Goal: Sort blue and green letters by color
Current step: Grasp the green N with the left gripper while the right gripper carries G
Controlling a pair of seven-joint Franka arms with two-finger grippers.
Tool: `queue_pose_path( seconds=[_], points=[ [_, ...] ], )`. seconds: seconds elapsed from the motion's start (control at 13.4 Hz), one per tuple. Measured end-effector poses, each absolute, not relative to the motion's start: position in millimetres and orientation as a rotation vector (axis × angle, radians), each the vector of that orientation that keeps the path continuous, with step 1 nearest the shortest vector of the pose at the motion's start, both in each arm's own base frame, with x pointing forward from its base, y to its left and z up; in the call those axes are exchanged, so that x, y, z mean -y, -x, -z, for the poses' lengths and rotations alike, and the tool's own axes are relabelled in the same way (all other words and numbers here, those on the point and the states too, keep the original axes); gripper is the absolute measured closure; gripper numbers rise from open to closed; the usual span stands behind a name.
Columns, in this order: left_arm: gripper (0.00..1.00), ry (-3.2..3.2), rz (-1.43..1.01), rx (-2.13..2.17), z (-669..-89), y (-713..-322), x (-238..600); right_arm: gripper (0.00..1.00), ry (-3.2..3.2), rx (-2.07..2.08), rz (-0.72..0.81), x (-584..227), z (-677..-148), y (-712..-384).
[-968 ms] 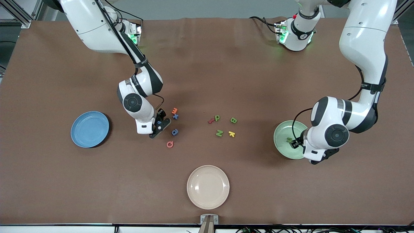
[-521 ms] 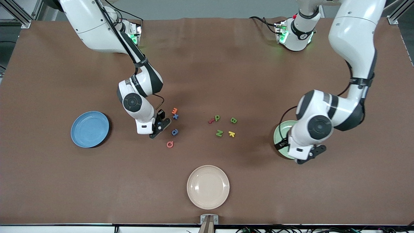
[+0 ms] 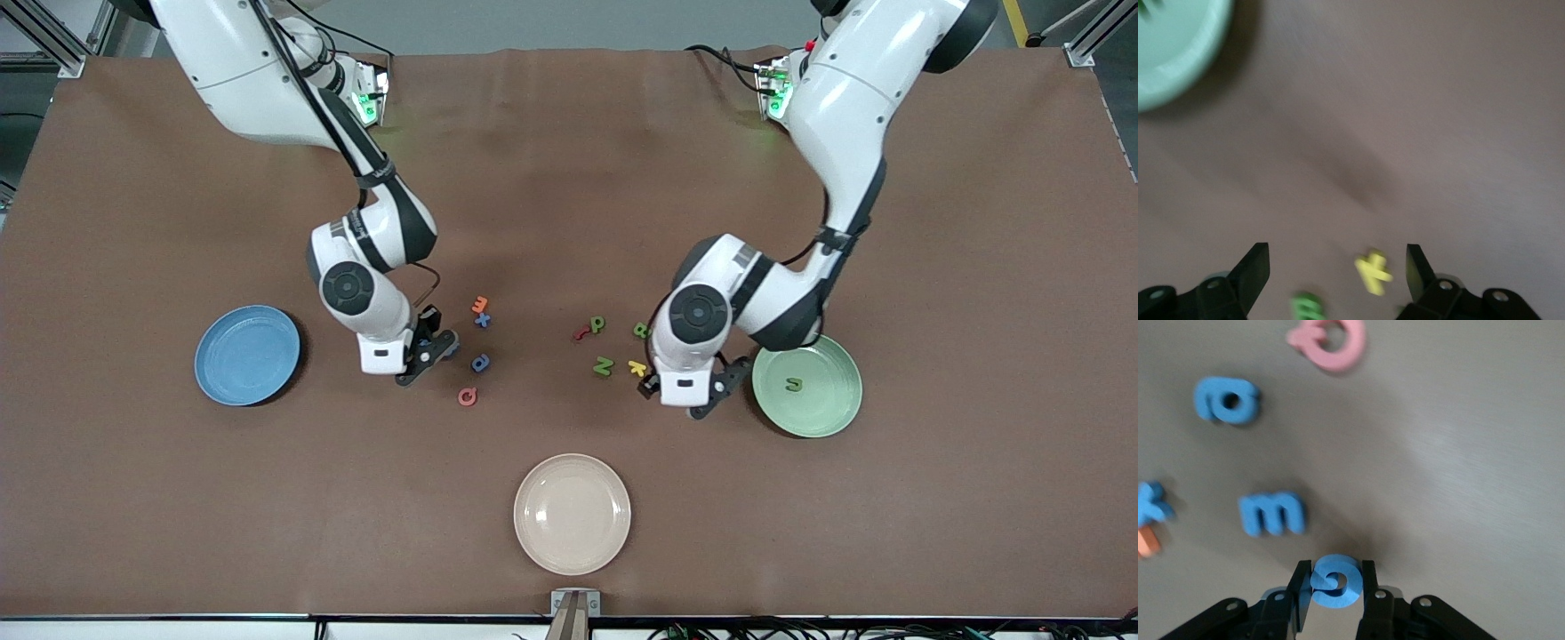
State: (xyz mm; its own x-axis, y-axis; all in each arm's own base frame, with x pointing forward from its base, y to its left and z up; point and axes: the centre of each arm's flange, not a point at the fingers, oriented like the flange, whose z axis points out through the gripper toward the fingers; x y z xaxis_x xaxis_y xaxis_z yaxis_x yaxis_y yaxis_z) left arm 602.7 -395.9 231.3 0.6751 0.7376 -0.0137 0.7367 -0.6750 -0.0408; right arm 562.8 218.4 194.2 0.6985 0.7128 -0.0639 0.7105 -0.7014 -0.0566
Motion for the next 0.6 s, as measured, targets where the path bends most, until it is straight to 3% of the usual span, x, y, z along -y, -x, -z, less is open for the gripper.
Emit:
queue_pose_path(
  seconds=[0.37, 0.6],
  points=[
    [0.14, 2.788, -0.018, 1.559, -194.9, -585.3, 455.8, 0.65, 2.795, 1.354, -0.095, -76.7, -264.6, -599.9],
    [0.15, 2.751, -0.029, 1.611, -184.8, -579.5, 462.9, 0.65, 2.753, 1.411, -0.092, 21.0, -266.5, -599.6]
  ],
)
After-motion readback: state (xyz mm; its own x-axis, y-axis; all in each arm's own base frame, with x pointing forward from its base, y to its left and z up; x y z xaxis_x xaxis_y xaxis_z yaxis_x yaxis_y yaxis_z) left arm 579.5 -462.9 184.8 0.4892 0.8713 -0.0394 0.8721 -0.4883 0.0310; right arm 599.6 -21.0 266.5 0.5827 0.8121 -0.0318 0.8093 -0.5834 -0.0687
